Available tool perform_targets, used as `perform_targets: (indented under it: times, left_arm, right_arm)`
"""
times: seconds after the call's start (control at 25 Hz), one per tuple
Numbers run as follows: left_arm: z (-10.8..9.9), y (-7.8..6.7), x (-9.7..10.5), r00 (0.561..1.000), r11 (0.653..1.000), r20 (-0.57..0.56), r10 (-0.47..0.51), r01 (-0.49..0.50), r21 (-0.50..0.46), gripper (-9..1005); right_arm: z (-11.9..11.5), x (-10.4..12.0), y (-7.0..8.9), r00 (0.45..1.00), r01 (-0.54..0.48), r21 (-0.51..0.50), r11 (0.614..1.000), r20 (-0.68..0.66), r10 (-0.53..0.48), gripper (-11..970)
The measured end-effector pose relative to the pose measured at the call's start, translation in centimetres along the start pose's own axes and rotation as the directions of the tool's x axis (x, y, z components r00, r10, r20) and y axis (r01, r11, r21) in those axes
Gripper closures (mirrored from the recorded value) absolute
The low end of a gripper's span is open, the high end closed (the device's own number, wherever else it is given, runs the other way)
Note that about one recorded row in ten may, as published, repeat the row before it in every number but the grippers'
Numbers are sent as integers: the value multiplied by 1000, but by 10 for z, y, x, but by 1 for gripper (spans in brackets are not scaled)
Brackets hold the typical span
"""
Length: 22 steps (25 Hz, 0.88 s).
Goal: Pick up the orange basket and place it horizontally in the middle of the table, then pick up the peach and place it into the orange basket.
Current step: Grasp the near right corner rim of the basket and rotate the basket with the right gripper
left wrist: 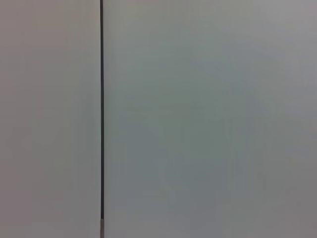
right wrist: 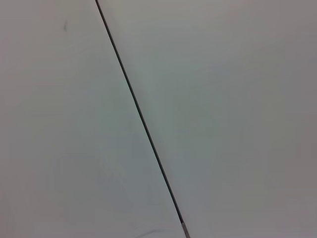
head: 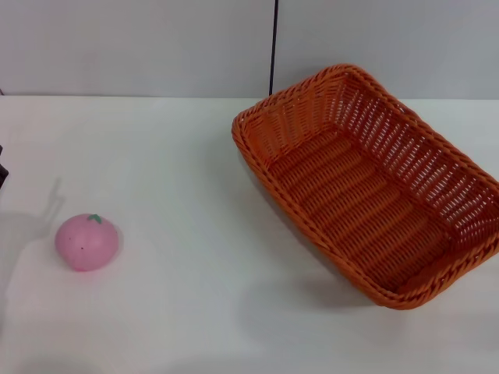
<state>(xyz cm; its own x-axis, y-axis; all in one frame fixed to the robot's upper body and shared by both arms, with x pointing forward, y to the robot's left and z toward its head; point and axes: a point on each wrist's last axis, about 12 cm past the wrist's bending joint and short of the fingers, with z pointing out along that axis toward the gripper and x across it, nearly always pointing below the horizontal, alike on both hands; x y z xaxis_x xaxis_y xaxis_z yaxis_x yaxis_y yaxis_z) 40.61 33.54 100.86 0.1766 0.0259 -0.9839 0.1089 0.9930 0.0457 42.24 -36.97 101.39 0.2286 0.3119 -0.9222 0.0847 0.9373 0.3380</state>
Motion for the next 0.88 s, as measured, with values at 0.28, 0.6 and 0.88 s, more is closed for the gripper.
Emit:
perform_targets:
  times: [0.28, 0.6, 0.88]
  left_arm:
    - [2, 0, -1, 1000, 1000, 5, 1, -1, -1, 166]
    - [0, 2, -3, 1000, 1000, 23, -2, 2, -18, 166]
    - [1, -1, -1, 1000, 1000, 17, -12, 13, -17, 167]
  right_arm:
    - [1, 0, 1, 1000, 3, -7, 1000, -2, -3, 175]
    - [8, -20, 0, 999, -26, -244, 969, -36, 18, 176]
    - [48, -74, -9, 939, -235, -461, 855, -334, 78, 177]
